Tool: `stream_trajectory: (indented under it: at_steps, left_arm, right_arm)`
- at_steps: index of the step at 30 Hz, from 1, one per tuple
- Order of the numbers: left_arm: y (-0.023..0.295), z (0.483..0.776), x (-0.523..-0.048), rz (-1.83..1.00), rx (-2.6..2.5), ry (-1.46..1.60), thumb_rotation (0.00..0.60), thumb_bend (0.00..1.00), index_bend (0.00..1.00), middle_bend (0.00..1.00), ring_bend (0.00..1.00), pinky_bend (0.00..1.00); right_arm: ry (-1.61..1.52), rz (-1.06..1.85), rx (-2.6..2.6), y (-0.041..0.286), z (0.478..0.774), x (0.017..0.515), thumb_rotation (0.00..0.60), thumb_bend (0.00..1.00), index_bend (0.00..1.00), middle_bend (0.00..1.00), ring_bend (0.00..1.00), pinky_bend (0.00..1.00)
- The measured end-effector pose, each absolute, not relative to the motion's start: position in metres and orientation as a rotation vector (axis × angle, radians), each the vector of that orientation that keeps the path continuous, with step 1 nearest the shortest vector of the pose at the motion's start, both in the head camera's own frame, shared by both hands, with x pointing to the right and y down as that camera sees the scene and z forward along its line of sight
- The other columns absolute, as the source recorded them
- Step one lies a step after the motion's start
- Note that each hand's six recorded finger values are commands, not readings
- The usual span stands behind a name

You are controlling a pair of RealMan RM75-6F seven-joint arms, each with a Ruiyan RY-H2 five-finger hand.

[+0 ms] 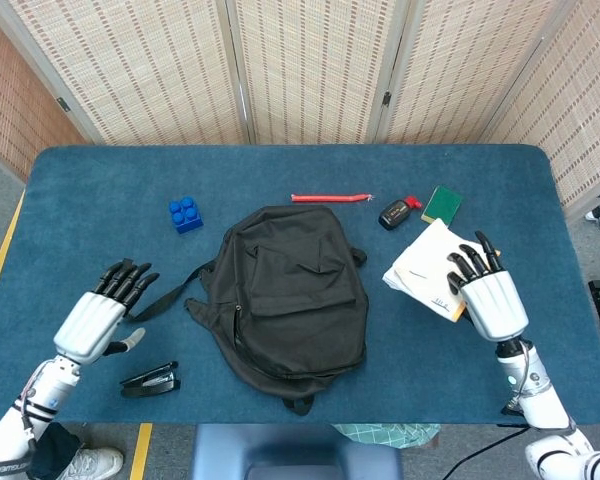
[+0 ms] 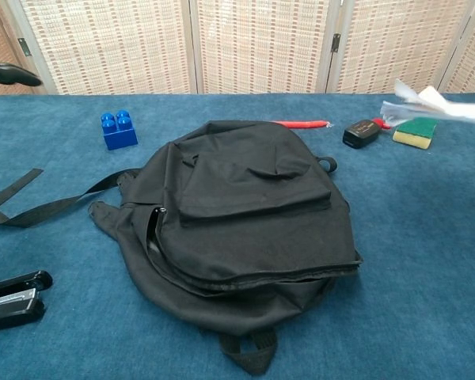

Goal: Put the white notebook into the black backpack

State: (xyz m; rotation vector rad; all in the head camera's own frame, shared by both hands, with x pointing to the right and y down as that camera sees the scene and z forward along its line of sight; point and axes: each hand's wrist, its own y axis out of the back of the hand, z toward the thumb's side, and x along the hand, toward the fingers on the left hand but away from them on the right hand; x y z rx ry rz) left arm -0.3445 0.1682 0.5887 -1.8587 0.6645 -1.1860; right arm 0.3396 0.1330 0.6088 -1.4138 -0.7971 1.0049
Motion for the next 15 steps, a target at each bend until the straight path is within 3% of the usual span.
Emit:
stream_trajectory:
  at_steps: [8,15]
  left_arm:
    - [0.167,0.601,-0.287,-1.049,-1.97,0.428,0.6,0.36,0.1,0.06,0.09,0.0]
    - [0.181,0.621,-0.228,-0.932,-2.07,0.26,0.6,0.36,0.12,0.06,0.09,0.0]
  right_arm:
    - [-0.768,0.958,-1.346,0.115,0.563,0.332,0.6,0.48,0.71,0.38,0.24,0.08]
    - [-0.713,0.974,-1.333,0.114,0.56,0.325,0.6,0.48,0.71,0.38,0.24,0.08]
